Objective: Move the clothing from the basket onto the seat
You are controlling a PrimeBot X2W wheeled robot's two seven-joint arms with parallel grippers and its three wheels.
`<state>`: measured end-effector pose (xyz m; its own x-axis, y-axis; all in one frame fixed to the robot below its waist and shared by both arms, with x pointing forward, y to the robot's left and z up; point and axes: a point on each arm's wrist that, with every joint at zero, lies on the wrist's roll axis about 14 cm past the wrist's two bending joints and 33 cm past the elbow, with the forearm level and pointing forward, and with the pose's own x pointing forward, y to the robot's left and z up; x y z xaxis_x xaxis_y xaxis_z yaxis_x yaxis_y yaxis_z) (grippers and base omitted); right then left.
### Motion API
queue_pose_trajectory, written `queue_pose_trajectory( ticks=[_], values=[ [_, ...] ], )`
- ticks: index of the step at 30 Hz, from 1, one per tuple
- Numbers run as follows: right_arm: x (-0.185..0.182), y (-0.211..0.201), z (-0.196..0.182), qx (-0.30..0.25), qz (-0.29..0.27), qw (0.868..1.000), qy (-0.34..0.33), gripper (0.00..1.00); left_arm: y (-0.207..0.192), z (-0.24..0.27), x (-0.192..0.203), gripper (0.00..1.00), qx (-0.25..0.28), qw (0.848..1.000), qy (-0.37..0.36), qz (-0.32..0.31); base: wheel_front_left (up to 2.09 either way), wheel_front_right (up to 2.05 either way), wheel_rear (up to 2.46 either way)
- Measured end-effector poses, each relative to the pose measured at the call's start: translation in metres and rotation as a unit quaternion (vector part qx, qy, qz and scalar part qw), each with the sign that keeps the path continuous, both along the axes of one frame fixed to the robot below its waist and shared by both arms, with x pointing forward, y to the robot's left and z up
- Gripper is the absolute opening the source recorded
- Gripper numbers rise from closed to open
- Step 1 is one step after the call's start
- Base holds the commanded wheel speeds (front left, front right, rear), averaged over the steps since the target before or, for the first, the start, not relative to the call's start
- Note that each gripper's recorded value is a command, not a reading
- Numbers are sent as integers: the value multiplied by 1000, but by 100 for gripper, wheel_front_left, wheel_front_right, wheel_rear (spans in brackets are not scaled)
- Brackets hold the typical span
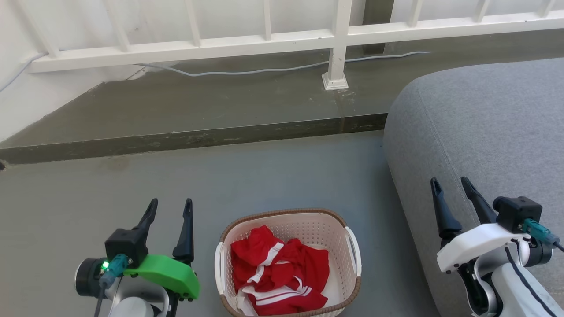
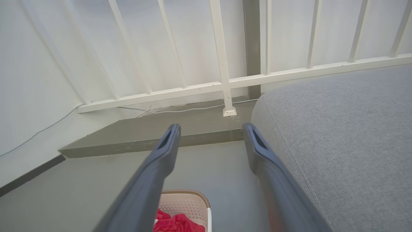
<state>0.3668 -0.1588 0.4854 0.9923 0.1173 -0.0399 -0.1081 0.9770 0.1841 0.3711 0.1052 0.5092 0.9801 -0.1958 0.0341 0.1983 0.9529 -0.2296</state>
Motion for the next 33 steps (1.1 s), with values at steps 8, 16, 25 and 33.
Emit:
queue_pose_trajectory(
  ticks=[8,16,25,33],
  values=[
    [-1,4,1,-53,14,998,-18,100,-9,3,-3,100,45,999,-26,-12,0,0,0],
    [-1,4,-1,-61,15,998,-19,100,-8,2,-4,100,58,998,-29,-11,0,0,0],
    [2,2,1,-61,11,998,-21,100,-8,-1,-3,100,59,998,-24,-10,0,0,0],
    [5,-2,4,-60,5,998,-24,100,-7,-5,-3,100,61,998,-20,-10,0,0,0]
  ],
)
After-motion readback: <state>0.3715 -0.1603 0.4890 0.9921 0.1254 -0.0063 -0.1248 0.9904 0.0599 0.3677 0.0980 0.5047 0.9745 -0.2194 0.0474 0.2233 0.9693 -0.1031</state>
